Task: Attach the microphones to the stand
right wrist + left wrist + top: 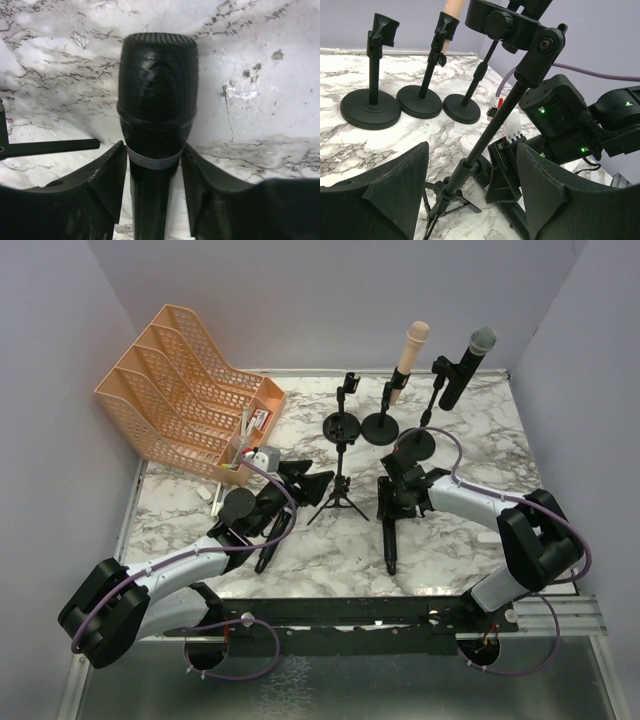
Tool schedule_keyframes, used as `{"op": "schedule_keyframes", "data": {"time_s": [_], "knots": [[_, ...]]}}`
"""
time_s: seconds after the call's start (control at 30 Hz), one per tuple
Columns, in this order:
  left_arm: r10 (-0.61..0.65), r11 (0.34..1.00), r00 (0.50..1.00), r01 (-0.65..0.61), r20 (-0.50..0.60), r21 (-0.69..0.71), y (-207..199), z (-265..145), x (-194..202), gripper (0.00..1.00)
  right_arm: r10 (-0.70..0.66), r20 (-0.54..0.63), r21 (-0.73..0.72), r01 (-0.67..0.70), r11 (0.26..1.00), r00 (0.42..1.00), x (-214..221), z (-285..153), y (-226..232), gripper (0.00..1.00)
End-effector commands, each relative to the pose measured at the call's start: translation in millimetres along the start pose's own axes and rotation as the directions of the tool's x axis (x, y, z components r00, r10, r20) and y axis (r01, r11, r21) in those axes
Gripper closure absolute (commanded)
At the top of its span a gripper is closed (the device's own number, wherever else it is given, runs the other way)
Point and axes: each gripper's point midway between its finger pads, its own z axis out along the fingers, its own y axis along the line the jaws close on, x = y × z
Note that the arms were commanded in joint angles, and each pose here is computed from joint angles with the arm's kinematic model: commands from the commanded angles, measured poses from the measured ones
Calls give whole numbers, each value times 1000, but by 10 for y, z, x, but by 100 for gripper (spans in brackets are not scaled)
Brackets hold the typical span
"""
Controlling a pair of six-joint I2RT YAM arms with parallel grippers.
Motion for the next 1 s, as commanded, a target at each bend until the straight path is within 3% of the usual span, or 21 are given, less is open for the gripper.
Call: {"op": "schedule_keyframes", "data": {"time_s": [0.0, 0.17, 0.27, 0.37, 0.5, 0.63, 0.77, 0.87, 0.97], "knots": [[-34, 998, 999, 35, 13, -52, 57, -48, -42, 29, -36, -46, 20, 36, 999, 998, 23, 34, 34, 56], [-37, 995, 999, 41, 39, -89, 112, -92, -105, 28, -41, 40, 67, 38, 997, 998, -216, -41, 55, 82], [-46, 992, 997, 53, 56, -119, 156, -119, -146, 28, -47, 192, 58, 36, 998, 980, -589, -317, 160, 87], [-55, 988, 996, 64, 69, -142, 187, -145, -185, 28, -31, 393, -3, 35, 999, 919, -1085, -812, 322, 89], [-63, 986, 995, 74, 76, -150, 183, -173, -231, 28, 0, 642, -100, 84, 991, 767, -1715, -1625, 558, 91], [-64, 986, 996, 74, 68, -149, 157, -195, -265, 26, 34, 829, -157, 175, 972, 559, -2232, -2476, 776, 93], [-39, 987, 998, 47, 56, -156, 162, -218, -279, 25, 77, 936, -199, 337, 920, 343, -2576, -3287, 1103, 93], [-18, 987, 999, 26, 46, -161, 175, -227, -273, 25, 97, 961, -209, 454, 866, 258, -2725, -3690, 1374, 94], [-9, 986, 999, 15, 36, -163, 183, -221, -255, 24, 123, 970, -222, 547, 807, 211, -2796, -3925, 1616, 94]]}}
